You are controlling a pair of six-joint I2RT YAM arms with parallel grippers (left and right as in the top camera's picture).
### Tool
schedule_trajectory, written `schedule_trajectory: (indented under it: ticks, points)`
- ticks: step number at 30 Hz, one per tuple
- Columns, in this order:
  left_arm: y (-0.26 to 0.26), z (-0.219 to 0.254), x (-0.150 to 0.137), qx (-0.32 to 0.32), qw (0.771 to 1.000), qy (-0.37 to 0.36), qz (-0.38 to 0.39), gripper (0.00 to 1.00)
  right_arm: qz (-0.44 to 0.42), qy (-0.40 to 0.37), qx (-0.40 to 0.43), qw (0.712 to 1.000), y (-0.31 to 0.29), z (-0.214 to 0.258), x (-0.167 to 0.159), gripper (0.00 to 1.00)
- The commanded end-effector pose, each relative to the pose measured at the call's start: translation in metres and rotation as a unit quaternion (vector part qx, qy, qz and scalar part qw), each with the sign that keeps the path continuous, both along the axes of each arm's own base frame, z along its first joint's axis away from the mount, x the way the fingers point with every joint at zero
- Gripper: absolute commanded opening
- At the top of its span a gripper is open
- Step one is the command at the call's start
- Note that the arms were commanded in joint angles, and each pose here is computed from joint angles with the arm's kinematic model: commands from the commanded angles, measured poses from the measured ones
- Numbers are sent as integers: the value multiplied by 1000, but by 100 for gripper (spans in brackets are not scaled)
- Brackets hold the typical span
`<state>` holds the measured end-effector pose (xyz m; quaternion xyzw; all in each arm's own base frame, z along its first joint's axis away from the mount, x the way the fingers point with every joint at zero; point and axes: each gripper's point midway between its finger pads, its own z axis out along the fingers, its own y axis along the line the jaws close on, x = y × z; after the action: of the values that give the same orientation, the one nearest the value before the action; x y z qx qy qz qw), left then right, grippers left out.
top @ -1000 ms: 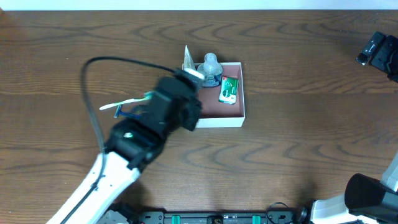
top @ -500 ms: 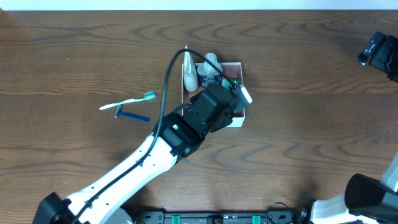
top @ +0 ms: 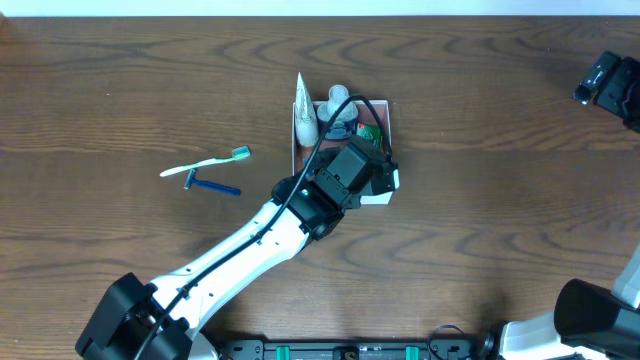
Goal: Pack container
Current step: 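Lower the toothpaste tube into the box's front and release it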
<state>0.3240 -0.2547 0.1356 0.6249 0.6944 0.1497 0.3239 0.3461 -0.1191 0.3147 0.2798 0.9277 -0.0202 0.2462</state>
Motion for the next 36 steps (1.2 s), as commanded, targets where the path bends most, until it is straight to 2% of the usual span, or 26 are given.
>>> schedule_trajectory:
  ticks: [1, 4, 9, 15, 20, 24, 26, 29, 32, 34, 36]
  points:
    - [1, 4, 4, 10, 1000, -11, -3, 62, -11, -6, -3, 1000, -3, 4, -1, 99]
    - [1, 4, 4, 10, 1000, -11, -3, 75, -11, -6, -3, 1000, -3, 4, -1, 99]
    - [-2, 13, 7, -15, 1000, -22, 10, 79, -11, -6, -3, 1000, -3, 4, -1, 99]
    - [-17, 69, -7, -148, 986, -48, 56, 79, -11, -6, -3, 1000, -3, 4, -1, 99]
    - [-27, 129, -53, -294, 951, -33, 86, 80, -11, -6, -3, 1000, -3, 4, -1, 99]
    - [-17, 173, -81, -370, 925, -35, 83, 84, -11, -6, -3, 1000, -3, 4, -1, 99]
    - [7, 192, -74, -401, 904, -63, 132, 93, -11, -6, -3, 1000, -3, 4, -1, 99]
    - [69, 203, -53, -423, 860, -118, 262, 99, -11, -6, -3, 1000, -3, 4, -1, 99]
    - [131, 199, -39, -446, 791, -145, 393, 99, -11, -6, -3, 1000, -3, 4, -1, 99]
    - [171, 189, -32, -464, 733, -148, 475, 99, -11, -6, -3, 1000, -3, 4, -1, 99]
    - [202, 178, -28, -468, 688, -150, 535, 100, -11, -6, -3, 1000, -3, 4, -1, 99]
